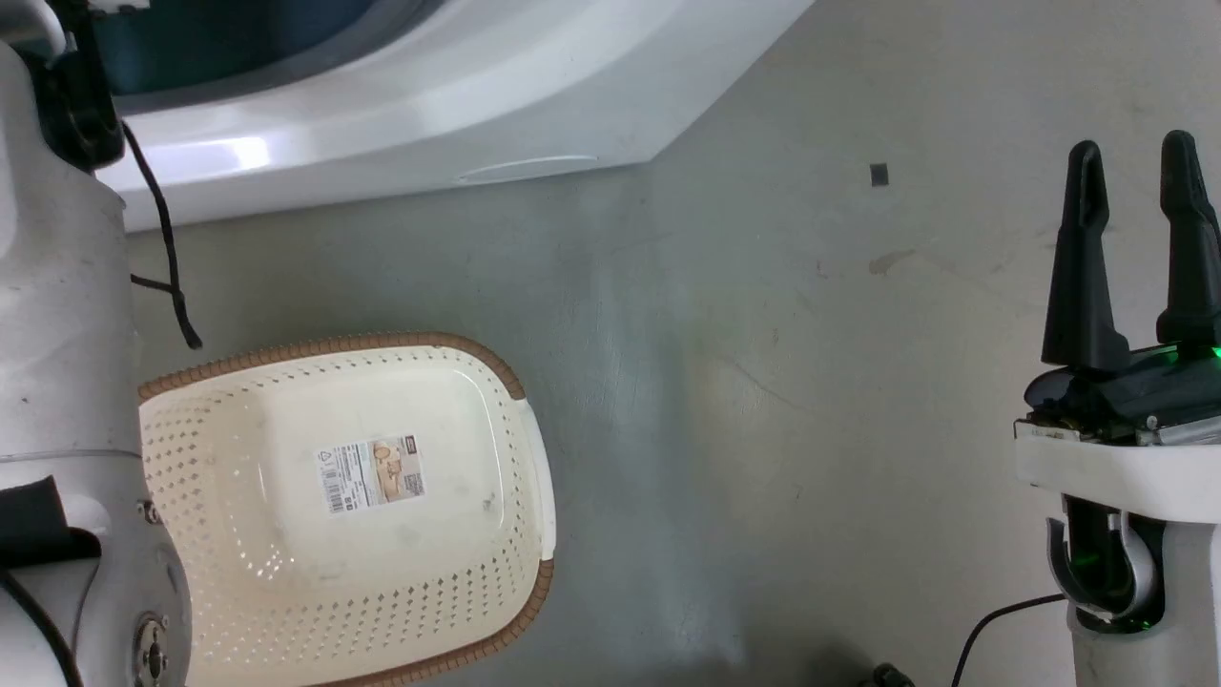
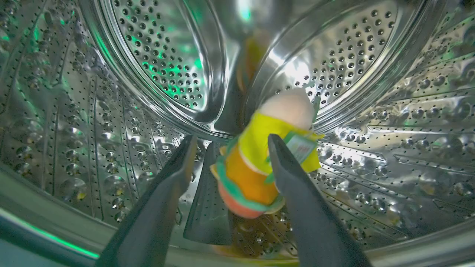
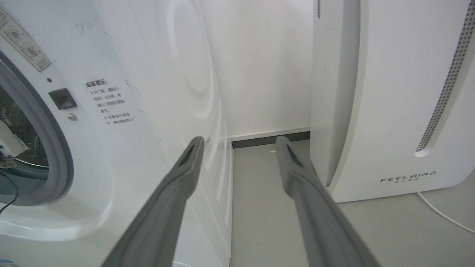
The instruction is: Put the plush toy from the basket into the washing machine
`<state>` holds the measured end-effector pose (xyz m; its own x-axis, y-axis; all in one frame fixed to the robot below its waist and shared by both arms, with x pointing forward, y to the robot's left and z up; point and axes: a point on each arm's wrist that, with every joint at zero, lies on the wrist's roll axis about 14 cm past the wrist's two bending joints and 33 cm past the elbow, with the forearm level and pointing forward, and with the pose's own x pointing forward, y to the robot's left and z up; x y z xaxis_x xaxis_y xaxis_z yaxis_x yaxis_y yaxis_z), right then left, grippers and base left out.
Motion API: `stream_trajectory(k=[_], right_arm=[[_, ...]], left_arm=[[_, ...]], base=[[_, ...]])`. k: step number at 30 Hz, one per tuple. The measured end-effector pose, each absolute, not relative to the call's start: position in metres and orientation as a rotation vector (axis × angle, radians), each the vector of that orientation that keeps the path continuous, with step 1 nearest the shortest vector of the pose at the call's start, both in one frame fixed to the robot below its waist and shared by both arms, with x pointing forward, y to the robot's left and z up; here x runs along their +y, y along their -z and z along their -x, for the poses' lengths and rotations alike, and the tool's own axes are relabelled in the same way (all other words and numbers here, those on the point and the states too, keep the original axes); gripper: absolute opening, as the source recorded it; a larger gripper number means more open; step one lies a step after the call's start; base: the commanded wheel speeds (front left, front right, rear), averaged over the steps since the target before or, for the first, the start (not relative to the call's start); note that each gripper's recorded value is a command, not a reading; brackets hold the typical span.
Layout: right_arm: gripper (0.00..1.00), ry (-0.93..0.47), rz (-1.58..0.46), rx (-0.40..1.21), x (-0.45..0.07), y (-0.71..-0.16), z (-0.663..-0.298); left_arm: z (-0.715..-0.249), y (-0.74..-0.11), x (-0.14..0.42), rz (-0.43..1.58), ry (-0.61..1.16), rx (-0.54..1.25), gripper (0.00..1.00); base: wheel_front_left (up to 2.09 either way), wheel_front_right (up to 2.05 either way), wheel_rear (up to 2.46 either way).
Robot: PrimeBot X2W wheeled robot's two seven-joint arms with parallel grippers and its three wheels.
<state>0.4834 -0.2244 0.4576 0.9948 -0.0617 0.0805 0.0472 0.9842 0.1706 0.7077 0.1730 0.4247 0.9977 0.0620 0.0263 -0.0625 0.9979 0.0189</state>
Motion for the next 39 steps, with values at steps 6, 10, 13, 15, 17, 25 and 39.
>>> stream_trajectory(k=[6, 10, 13, 15, 17, 25, 39], right_arm=[[1.00, 0.049, -0.169, -0.121, -0.223, -0.475, -0.479], [1.00, 0.055, -0.148, -0.129, -0.225, -0.485, -0.471], [1.00, 0.055, -0.139, -0.134, -0.225, -0.491, -0.464], [1.00, 0.053, -0.137, -0.137, -0.223, -0.495, -0.459], [1.00, 0.049, -0.136, -0.141, -0.221, -0.499, -0.454], [1.00, 0.020, -0.129, -0.171, -0.210, -0.521, -0.428], [1.00, -0.017, -0.119, -0.199, -0.196, -0.541, -0.381]], left_arm=[[-0.687, -0.428, 0.173, -0.015, -0.056, 0.005, 1.00], [-0.664, -0.429, 0.174, -0.016, -0.047, 0.031, 1.00], [-0.649, -0.438, 0.179, -0.024, -0.046, 0.030, 1.00], [-0.637, -0.443, 0.180, -0.031, -0.040, 0.029, 1.00], [-0.623, -0.446, 0.181, -0.033, -0.037, 0.032, 1.00], [-0.560, -0.483, 0.177, -0.033, -0.013, -0.030, 1.00], [-0.454, -0.515, 0.183, -0.034, -0.004, -0.098, 1.00]], base=[[0.00, 0.00, 0.00], [0.00, 0.00, 0.00], [0.00, 0.00, 0.00], [0.00, 0.00, 0.00], [0.00, 0.00, 0.00], [0.00, 0.00, 0.00], [0.00, 0.00, 0.00]])
